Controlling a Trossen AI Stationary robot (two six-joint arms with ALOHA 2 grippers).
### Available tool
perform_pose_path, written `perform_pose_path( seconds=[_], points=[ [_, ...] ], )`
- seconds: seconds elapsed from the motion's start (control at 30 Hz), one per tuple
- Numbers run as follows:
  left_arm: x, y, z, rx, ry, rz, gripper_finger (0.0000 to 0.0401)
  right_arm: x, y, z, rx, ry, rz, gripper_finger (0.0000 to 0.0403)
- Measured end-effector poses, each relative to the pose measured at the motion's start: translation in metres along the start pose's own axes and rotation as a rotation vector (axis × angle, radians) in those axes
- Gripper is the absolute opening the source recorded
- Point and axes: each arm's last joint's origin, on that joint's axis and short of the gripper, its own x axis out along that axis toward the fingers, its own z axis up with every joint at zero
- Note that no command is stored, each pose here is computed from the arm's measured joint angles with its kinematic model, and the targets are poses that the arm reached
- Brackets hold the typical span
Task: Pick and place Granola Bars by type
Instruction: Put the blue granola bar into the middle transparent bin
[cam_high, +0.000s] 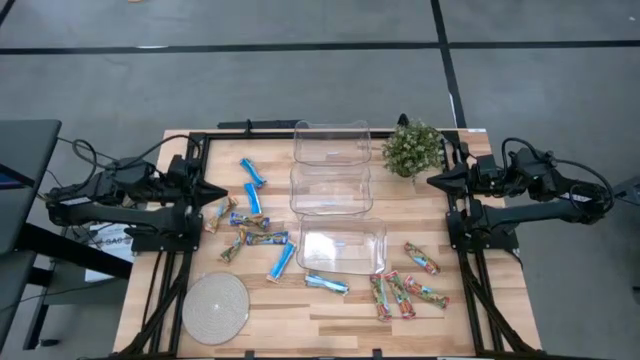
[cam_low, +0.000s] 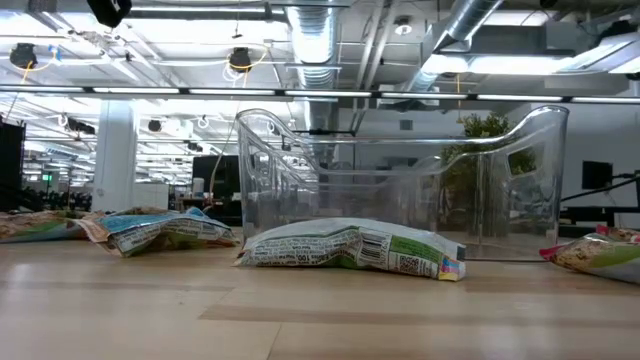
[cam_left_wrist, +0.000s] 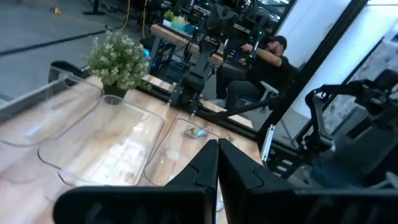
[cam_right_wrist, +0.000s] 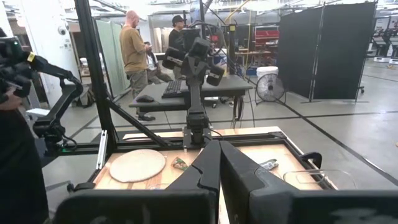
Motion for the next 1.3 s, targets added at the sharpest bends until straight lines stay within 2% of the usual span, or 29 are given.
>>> perform_pose_path(
  seconds=[0.23,0.33,0.6,0.73,0.9,1.13,1.3],
  points=[
    [0.012,0.001,-0.002,-0.096,0.036,0.045,0.0000,0.000,0.000,0.000,0.000,0.000,0.000,0.0000],
    [0.020,0.002,-0.003,-0.099,0.056,0.075,0.0000,0.000,0.000,0.000,0.000,0.000,0.000,0.0000],
    [0.040,0.010,-0.007,-0.166,0.052,0.286,0.0000,0.000,0.000,0.000,0.000,0.000,0.000,0.0000],
    [0.048,0.016,-0.016,-0.199,0.107,0.409,0.0004,0.000,0.000,0.000,0.000,0.000,0.000,0.0000],
    [0.058,0.024,-0.028,-0.235,0.202,0.548,0.0040,0.000,0.000,0.000,0.000,0.000,0.000,0.0000],
    [0.073,0.030,-0.037,-0.250,0.260,0.662,0.0109,0.000,0.000,0.000,0.000,0.000,0.000,0.0000],
    [0.084,0.042,-0.041,-0.252,0.302,0.744,0.0120,0.000,0.000,0.000,0.000,0.000,0.000,0.0000]
  ],
)
